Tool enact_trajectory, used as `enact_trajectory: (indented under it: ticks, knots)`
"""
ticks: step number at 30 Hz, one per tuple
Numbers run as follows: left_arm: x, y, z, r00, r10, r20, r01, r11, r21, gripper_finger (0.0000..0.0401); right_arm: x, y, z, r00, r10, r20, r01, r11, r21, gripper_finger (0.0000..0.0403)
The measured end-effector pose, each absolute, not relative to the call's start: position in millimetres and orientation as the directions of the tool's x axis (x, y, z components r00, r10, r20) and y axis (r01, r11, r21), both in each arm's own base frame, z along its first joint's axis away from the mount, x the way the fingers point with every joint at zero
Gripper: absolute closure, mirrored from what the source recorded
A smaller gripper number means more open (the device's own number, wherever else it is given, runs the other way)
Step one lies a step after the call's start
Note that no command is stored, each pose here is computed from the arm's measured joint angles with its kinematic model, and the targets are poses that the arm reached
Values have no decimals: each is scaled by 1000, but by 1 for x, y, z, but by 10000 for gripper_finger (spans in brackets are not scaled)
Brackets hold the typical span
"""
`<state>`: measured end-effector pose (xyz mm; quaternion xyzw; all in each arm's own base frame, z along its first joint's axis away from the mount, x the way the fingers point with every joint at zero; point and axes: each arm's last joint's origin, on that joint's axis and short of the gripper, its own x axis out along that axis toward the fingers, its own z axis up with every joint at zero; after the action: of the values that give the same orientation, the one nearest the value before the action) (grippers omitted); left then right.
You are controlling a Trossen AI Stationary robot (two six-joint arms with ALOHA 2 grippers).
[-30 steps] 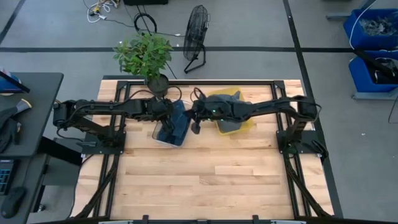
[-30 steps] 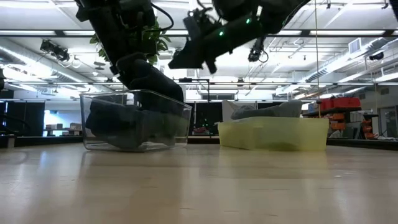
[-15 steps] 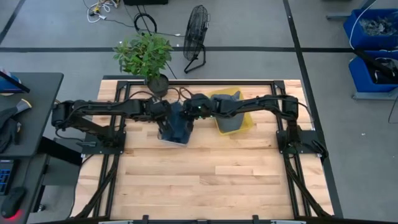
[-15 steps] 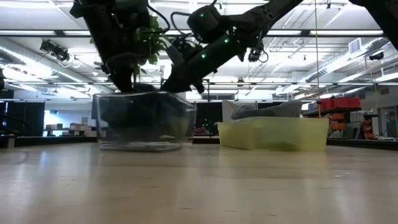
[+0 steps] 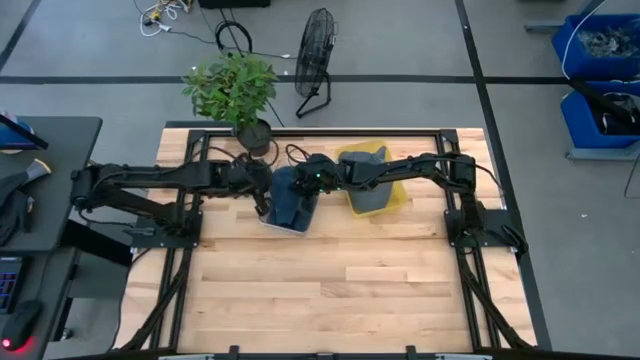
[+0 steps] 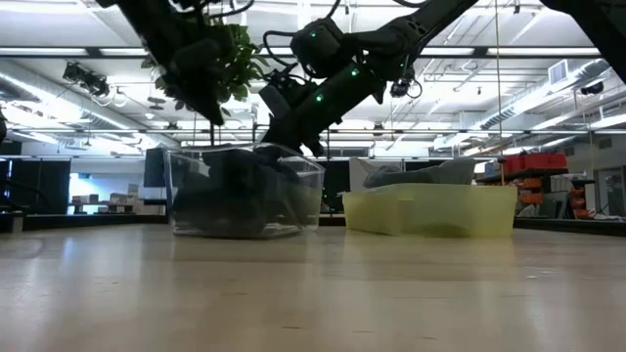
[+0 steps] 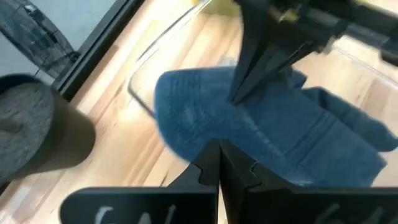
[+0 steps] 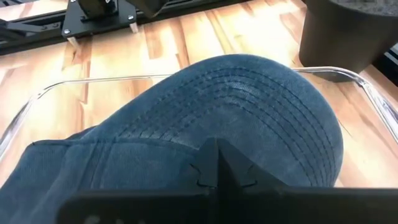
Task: Pick & Place hat
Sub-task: Put the blue cap into the transparent bin
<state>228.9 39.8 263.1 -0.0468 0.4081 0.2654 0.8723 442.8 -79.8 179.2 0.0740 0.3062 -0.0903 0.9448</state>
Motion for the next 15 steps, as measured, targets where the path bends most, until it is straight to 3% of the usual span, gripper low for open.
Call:
enact_trajectory:
  ticks: [8, 15]
  knots:
    - [255, 41, 227, 425, 405, -809, -494, 853, 168, 398, 441, -77, 187, 806, -126, -579, 219, 971, 95, 403]
    - [259, 37, 222, 416, 408, -813, -478, 859, 187, 398, 416, -61, 237, 785, -187, -591, 240, 971, 12, 403]
